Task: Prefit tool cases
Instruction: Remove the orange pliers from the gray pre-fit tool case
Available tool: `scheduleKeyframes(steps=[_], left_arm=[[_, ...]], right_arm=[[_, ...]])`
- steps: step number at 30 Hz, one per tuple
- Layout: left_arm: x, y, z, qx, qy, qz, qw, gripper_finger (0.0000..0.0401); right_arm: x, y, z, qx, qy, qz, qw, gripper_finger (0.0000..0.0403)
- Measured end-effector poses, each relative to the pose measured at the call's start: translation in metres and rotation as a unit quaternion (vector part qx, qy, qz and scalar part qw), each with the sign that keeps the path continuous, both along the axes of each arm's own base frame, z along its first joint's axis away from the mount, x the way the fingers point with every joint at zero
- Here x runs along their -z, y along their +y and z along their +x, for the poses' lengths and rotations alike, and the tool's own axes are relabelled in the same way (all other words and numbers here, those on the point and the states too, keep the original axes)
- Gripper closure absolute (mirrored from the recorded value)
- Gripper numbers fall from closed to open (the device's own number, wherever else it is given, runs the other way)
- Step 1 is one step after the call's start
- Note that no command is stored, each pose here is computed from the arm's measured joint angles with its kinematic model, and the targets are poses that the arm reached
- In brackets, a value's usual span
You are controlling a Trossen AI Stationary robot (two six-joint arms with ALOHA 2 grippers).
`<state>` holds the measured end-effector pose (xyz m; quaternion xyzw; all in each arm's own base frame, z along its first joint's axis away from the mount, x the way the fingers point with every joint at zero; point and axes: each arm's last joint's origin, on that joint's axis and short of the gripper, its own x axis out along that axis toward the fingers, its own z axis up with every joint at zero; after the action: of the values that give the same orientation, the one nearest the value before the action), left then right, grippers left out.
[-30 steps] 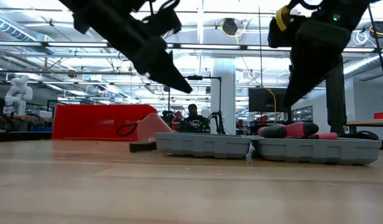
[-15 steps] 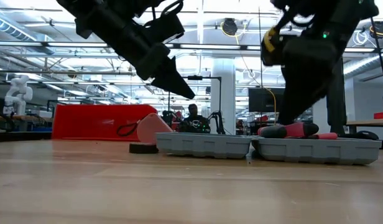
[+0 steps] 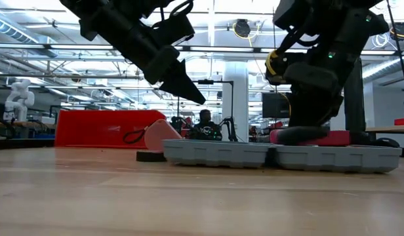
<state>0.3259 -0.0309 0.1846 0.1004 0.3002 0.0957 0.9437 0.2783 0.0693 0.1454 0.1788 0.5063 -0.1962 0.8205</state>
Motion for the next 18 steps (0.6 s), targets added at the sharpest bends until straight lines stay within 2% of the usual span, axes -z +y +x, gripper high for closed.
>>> scheduleKeyframes(steps=[4,7,11,14,18], left_arm=[[0.000,0.000,0.000,-0.001,-0.001,-0.001,1.000,0.0198],[0.000,0.000,0.000,-0.004,-0.002,0.001,1.000,0.0198],[-0.006,-0.003,-0.002,-0.013,-0.012,0.012,1.000,0.0198],[-0.028,-0.012,-0.008,-0.007,-0.039,0.031,0.999,0.0198],[-0.076,-0.026,-0.027,0.000,-0.104,0.070,0.992,0.0198]], right_arm=[[-0.013,0.001,0.002,-0.032,-0.008,-0.002,0.999,0.0322],[-0.032,0.003,0.007,-0.038,-0.046,-0.003,0.998,0.0322],[-0.048,0.003,0.011,-0.047,-0.062,-0.009,0.997,0.0322],[-0.061,0.005,0.018,-0.059,-0.087,-0.012,0.994,0.0322],[-0.063,0.002,0.034,-0.079,-0.114,-0.024,0.990,0.0322]])
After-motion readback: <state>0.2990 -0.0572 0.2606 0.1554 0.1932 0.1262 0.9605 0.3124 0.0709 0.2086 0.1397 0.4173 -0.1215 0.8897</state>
